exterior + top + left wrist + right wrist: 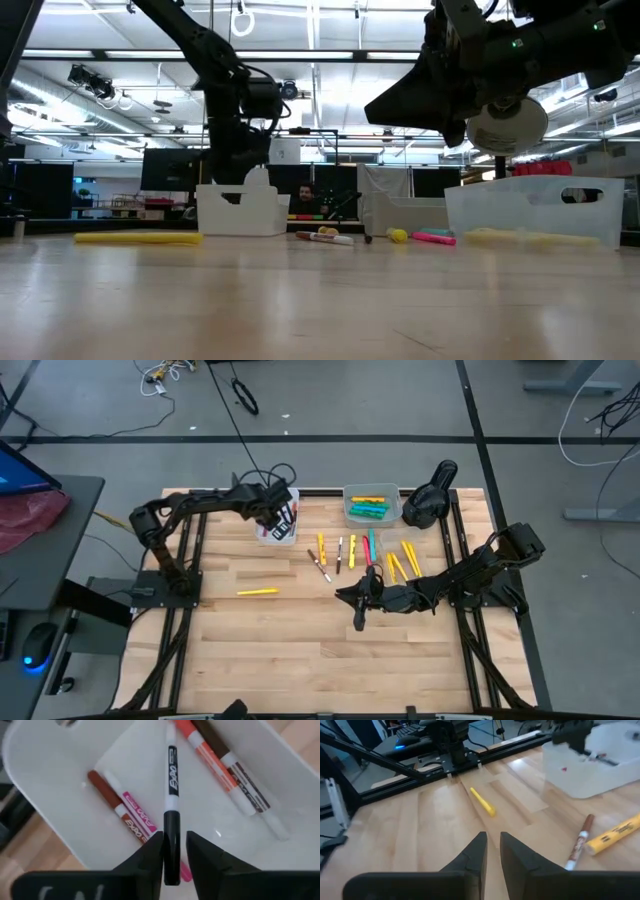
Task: Pick & Place Markers
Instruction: Put the black marker pen into the white bin, then put the light yellow highlighter pen into the gray bin
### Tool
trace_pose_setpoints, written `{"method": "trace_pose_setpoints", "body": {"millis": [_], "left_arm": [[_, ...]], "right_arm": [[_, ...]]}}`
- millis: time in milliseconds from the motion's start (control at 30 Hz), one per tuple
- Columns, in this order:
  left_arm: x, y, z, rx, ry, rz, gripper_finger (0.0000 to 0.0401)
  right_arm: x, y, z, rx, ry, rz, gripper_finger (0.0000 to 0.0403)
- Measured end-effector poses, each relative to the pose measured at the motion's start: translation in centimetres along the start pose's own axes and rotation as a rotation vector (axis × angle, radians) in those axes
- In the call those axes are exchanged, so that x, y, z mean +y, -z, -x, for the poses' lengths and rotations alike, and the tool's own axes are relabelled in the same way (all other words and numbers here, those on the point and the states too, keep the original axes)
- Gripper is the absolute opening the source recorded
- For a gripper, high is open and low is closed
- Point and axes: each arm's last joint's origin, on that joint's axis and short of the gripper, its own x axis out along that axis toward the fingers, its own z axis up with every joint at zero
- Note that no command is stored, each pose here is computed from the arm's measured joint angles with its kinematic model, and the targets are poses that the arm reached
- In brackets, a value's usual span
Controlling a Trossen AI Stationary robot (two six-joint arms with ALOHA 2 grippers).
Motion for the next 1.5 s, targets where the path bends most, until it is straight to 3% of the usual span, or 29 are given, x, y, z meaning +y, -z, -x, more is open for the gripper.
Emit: {"method": "trace_pose_setpoints", "body": {"millis": [200, 333, 567, 733, 900, 1000, 1133, 1233, 1500], "left_arm": [[0.3, -0.1, 1.8, -0.066, -0.005, -0.043, 0.0147], [0.2, -0.2, 2.5, -0.102, 0.000, -0.047, 0.0183], [-2.6, 1.2, 3.6, -0.382, 0.072, -0.121, 0.0205], [-5.7, 4.1, 4.8, -0.644, 0.220, -0.161, 0.0206], [-8.8, 7.3, 5.2, -0.850, 0.365, -0.206, 0.0206], [-10.3, 8.6, 5.7, -0.936, 0.440, -0.224, 0.0206], [-11.7, 9.7, 6.4, -0.964, 0.512, -0.240, 0.0206], [-12.5, 10.3, 6.9, -0.981, 0.545, -0.257, 0.0206], [-13.0, 10.6, 7.3, -0.996, 0.561, -0.276, 0.0206]], "right_arm": [[0.3, 0.2, 0.0, 0.042, -0.089, -0.008, 0.0056], [0.1, 0.1, 0.0, 0.040, -0.081, -0.010, 0.0057], [0.1, -0.7, 0.2, 0.017, -0.021, -0.011, 0.0087], [0.9, -2.3, -0.2, 0.132, 0.068, 0.099, 0.0130], [0.9, -3.6, -0.5, 0.276, 0.267, 0.211, 0.0178], [-0.3, -3.5, -0.5, 0.270, 0.415, 0.126, 0.0210], [-2.8, -3.0, -0.5, 0.335, 0.558, 0.062, 0.0258], [-4.8, -3.2, -0.7, 0.341, 0.661, -0.054, 0.0286], [-10.2, -3.2, -3.2, 0.394, 0.761, -0.249, 0.0290]]}}
